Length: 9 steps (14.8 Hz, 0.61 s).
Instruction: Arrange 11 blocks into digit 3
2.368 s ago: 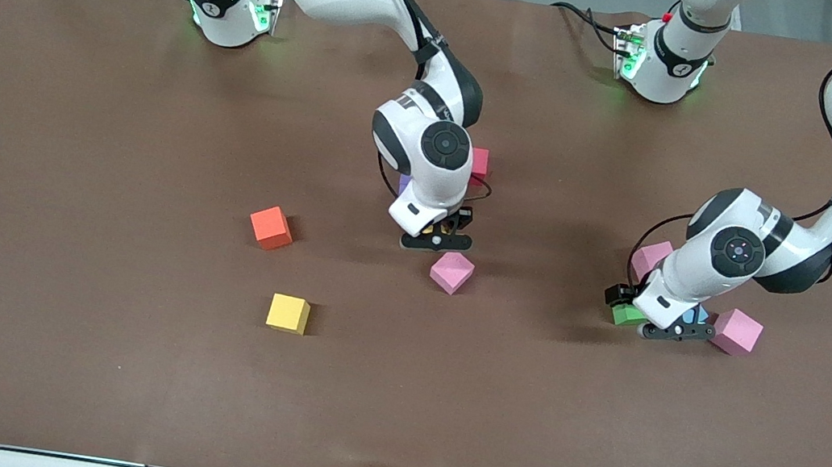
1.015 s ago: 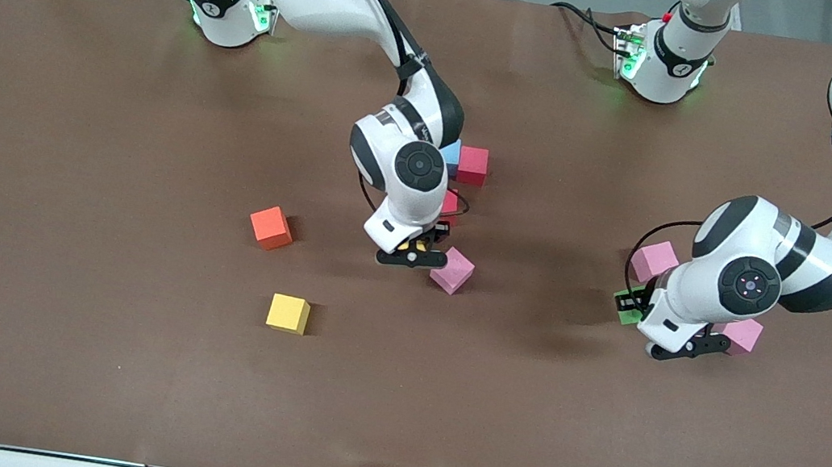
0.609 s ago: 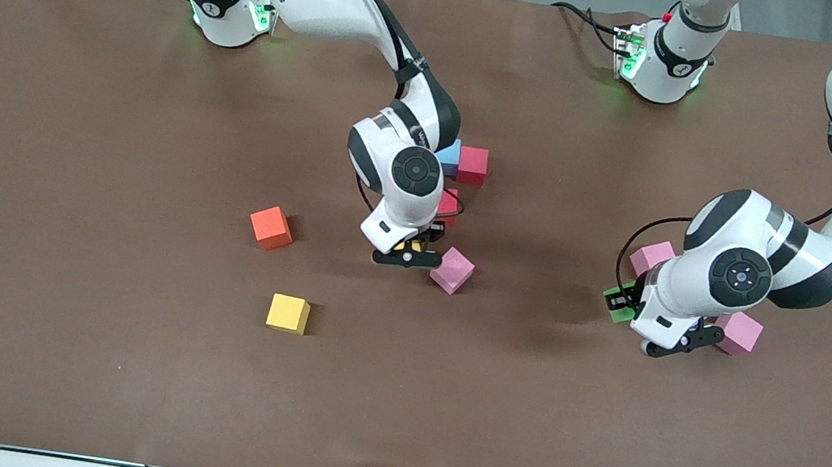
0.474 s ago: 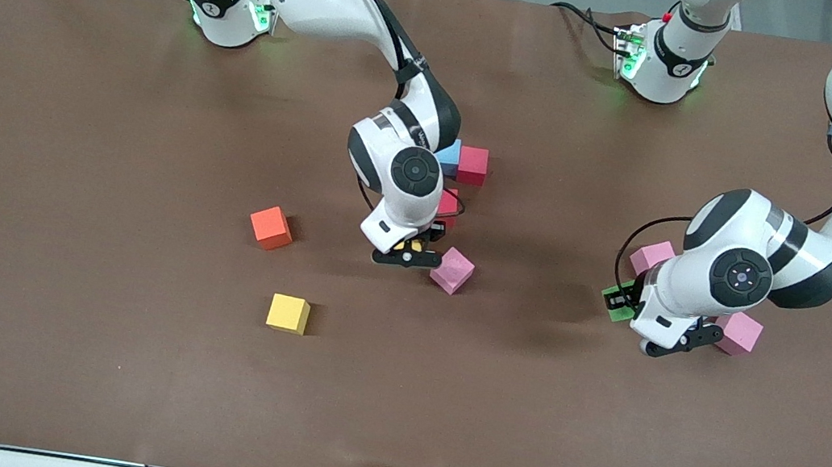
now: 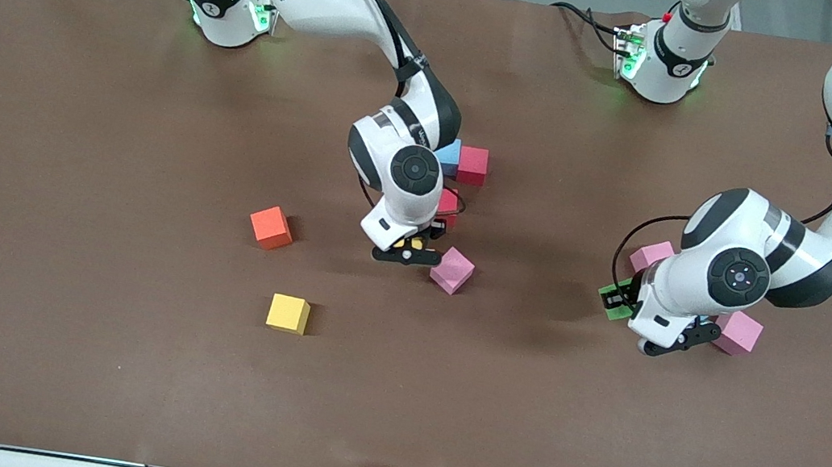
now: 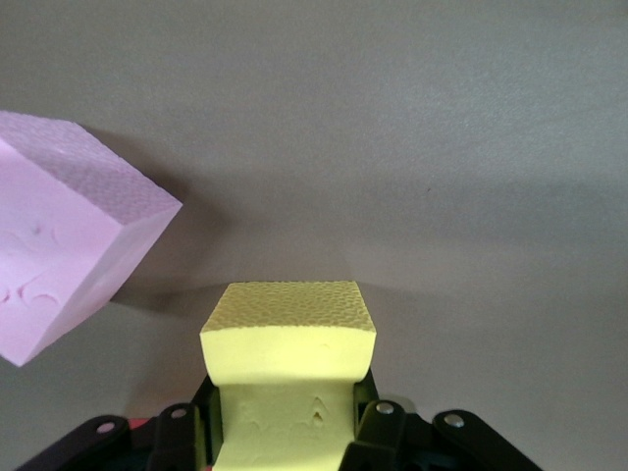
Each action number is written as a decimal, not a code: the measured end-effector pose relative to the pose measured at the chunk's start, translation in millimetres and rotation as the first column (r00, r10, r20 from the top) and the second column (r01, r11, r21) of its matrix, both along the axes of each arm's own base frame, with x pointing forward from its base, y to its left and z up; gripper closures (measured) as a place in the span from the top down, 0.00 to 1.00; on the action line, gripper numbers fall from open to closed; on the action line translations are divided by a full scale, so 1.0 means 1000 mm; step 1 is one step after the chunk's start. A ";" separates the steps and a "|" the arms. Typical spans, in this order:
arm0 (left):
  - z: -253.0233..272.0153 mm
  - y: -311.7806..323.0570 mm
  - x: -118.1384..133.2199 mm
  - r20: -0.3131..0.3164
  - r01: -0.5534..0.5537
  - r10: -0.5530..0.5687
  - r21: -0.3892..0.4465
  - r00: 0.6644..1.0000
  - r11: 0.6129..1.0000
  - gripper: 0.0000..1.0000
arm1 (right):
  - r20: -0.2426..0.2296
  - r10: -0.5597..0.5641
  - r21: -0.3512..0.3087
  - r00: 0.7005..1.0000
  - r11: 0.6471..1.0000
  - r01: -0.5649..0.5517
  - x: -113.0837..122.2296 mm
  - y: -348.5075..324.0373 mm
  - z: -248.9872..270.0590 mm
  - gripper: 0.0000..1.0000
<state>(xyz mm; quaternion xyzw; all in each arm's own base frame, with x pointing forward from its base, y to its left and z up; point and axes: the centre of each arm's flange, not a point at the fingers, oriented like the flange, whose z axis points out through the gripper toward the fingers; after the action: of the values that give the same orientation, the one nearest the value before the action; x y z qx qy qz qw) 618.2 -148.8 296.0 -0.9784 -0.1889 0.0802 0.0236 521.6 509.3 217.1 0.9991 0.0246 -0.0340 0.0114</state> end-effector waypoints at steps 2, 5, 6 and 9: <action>0.000 -0.002 0.000 0.000 0.000 0.000 0.001 1.000 1.000 0.55 | -0.004 0.000 -0.001 1.000 1.000 0.000 -0.002 0.000 0.000 0.52; 0.000 -0.002 -0.001 -0.001 -0.001 0.001 0.000 1.000 1.000 0.55 | -0.009 -0.002 -0.004 1.000 1.000 0.002 -0.005 -0.002 0.000 0.52; 0.000 -0.002 -0.001 -0.001 -0.001 0.001 0.000 1.000 1.000 0.55 | -0.011 -0.003 -0.004 1.000 1.000 0.003 -0.005 -0.003 0.000 0.52; -0.001 -0.002 -0.001 -0.002 -0.001 0.001 0.000 1.000 1.000 0.55 | -0.016 -0.008 0.000 1.000 1.000 0.008 -0.006 -0.003 0.000 0.52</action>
<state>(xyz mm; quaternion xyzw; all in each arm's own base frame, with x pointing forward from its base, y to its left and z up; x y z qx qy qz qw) 617.6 -150.9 295.2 -0.9783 -0.1891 0.0810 0.0237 515.7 506.0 216.9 0.9988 0.0205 -0.0421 0.0110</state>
